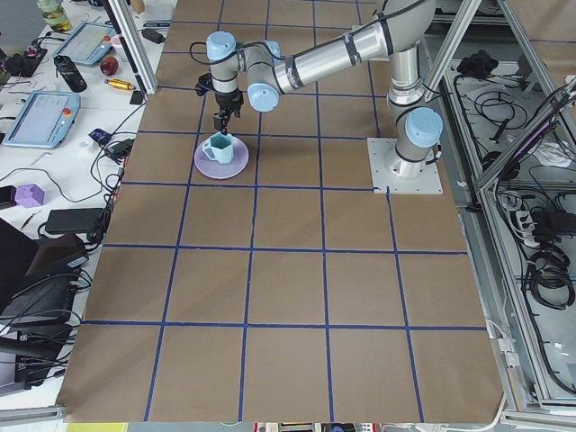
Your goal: Flip cup and place on plate
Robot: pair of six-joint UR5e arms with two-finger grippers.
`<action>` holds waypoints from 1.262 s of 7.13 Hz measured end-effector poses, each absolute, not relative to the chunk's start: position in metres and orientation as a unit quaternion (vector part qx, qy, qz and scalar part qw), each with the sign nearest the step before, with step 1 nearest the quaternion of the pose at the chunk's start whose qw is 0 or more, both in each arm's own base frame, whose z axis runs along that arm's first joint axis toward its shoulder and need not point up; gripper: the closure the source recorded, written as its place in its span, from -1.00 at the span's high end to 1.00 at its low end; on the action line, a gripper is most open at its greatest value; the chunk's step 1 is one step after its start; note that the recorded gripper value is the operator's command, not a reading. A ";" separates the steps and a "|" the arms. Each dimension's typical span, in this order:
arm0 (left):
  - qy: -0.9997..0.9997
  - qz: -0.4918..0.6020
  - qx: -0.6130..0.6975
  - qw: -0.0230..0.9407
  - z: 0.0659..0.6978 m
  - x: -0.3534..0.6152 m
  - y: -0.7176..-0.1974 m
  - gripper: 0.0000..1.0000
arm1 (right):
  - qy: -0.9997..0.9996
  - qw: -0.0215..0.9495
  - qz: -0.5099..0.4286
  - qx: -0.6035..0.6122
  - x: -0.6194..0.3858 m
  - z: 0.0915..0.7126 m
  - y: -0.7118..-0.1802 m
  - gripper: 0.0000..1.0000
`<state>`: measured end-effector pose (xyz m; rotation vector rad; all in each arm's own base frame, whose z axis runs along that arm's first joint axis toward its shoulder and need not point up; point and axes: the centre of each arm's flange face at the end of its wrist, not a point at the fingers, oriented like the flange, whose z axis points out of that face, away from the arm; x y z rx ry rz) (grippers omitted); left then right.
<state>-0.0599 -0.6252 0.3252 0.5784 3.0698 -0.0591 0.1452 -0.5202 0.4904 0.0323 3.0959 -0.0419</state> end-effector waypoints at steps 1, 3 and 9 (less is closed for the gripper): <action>0.987 -0.014 0.157 0.007 0.360 -0.075 -0.616 1.00 | 1.000 0.023 -0.014 0.010 0.145 0.490 -0.520 1.00; 0.993 -0.006 0.116 0.006 0.425 -0.101 -0.596 1.00 | 1.000 0.023 -0.014 0.010 0.145 0.490 -0.520 1.00; 0.999 0.022 0.043 0.005 0.497 -0.123 -0.502 1.00 | 1.000 0.023 -0.014 0.010 0.145 0.490 -0.520 1.00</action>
